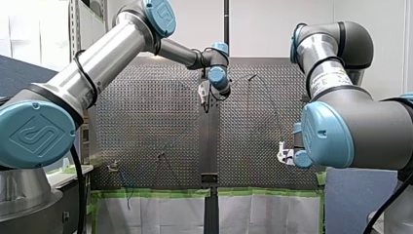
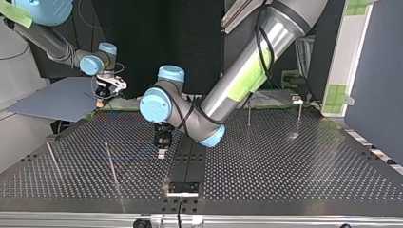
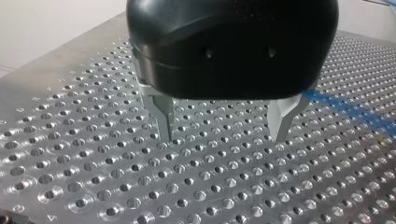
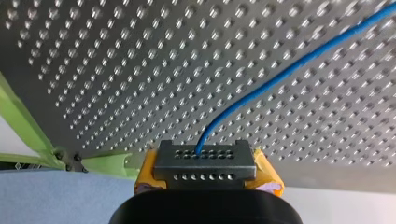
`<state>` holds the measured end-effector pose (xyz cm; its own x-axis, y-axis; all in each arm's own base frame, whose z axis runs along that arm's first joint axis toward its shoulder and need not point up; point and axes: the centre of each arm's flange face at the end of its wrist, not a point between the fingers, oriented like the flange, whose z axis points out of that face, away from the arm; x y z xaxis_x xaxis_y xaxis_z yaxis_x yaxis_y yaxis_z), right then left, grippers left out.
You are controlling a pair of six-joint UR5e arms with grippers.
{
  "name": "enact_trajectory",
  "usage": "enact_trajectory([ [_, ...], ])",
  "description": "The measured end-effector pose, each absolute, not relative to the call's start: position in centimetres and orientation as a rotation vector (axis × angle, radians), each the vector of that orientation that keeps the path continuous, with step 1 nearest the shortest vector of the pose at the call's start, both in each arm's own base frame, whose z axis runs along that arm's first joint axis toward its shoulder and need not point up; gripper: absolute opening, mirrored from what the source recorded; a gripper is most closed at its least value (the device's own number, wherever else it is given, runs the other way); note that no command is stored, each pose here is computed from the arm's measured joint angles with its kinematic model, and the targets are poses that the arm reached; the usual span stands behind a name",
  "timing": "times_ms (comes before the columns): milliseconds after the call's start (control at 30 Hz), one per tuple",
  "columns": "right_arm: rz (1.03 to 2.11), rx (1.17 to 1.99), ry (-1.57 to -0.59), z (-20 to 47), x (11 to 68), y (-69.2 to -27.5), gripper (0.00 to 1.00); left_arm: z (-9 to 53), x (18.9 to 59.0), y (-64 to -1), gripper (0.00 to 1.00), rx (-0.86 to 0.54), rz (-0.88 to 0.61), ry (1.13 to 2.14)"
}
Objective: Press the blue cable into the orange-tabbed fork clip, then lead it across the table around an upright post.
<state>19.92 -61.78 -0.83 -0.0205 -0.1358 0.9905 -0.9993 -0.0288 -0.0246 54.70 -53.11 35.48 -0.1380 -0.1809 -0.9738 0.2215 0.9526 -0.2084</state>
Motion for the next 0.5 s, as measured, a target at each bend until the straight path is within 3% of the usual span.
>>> enact_trajectory([
  [500,1.165,1.277,-1.325,-5.7,16.5,-62.3,0.00,36.0,53.9,-53.7,1.00,0.035,-0.341,1.685],
])
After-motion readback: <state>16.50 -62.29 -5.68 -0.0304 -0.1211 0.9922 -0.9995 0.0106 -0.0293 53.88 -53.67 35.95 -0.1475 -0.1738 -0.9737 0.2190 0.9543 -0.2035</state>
